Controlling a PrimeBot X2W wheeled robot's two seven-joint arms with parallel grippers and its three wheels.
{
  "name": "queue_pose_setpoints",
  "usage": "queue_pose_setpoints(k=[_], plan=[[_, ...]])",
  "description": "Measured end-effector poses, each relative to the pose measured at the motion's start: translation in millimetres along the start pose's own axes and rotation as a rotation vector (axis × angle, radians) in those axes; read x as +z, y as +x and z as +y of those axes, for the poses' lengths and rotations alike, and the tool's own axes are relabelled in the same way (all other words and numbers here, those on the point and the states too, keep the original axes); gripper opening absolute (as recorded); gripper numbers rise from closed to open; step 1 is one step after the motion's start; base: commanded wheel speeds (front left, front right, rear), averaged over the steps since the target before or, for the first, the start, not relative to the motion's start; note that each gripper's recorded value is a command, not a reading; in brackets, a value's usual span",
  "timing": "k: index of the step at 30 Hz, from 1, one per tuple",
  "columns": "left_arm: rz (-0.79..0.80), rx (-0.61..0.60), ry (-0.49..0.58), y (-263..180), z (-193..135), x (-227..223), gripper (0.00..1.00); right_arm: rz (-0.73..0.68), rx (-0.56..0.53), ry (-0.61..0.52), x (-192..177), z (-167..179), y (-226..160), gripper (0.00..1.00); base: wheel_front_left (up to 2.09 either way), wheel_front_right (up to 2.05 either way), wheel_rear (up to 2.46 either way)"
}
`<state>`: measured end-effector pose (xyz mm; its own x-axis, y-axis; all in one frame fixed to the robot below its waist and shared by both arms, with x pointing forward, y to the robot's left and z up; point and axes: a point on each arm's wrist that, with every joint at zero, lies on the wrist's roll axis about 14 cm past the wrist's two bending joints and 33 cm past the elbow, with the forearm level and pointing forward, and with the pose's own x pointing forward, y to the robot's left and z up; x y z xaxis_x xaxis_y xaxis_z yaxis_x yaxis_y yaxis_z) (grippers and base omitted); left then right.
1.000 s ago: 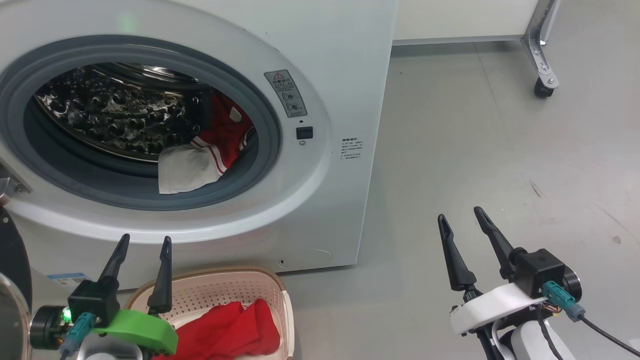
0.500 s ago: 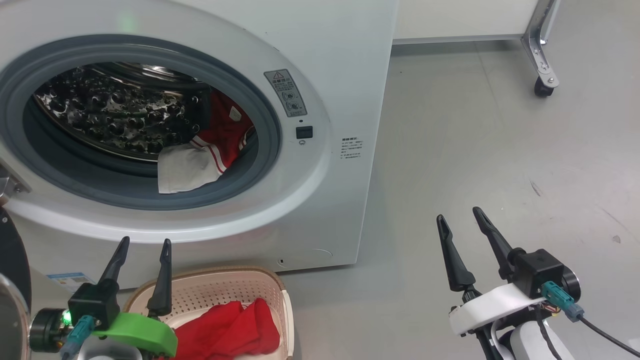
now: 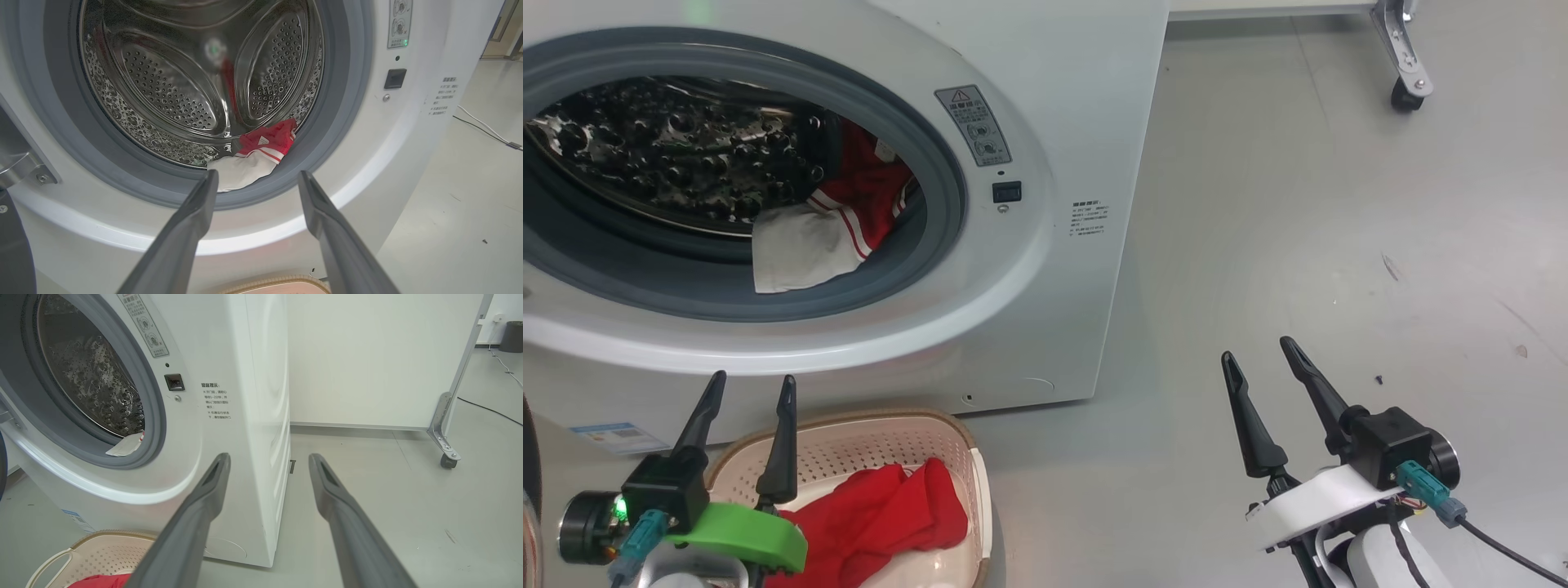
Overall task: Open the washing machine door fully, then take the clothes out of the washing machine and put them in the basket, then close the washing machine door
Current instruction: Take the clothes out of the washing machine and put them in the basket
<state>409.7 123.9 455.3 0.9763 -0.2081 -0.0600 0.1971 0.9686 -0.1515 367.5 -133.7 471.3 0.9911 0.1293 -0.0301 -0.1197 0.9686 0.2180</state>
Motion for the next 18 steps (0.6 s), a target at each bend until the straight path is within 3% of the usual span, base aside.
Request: queue_pose_setpoints(k=[6,18], plan=[[0.018,-0.009,-0.004,14.1,0.9,-8.7,1.00,0.038,-0.015,0.001,-12.7,-5.6,3.6,1.00,0.00,0.00,0.00],[0.021,-0.115,0.032,82.9,-11.9,-6.7,1.00,0.083,-0.032,-0.013,-29.3,-17.2,26.1,1.00,0.00,0.00,0.00]])
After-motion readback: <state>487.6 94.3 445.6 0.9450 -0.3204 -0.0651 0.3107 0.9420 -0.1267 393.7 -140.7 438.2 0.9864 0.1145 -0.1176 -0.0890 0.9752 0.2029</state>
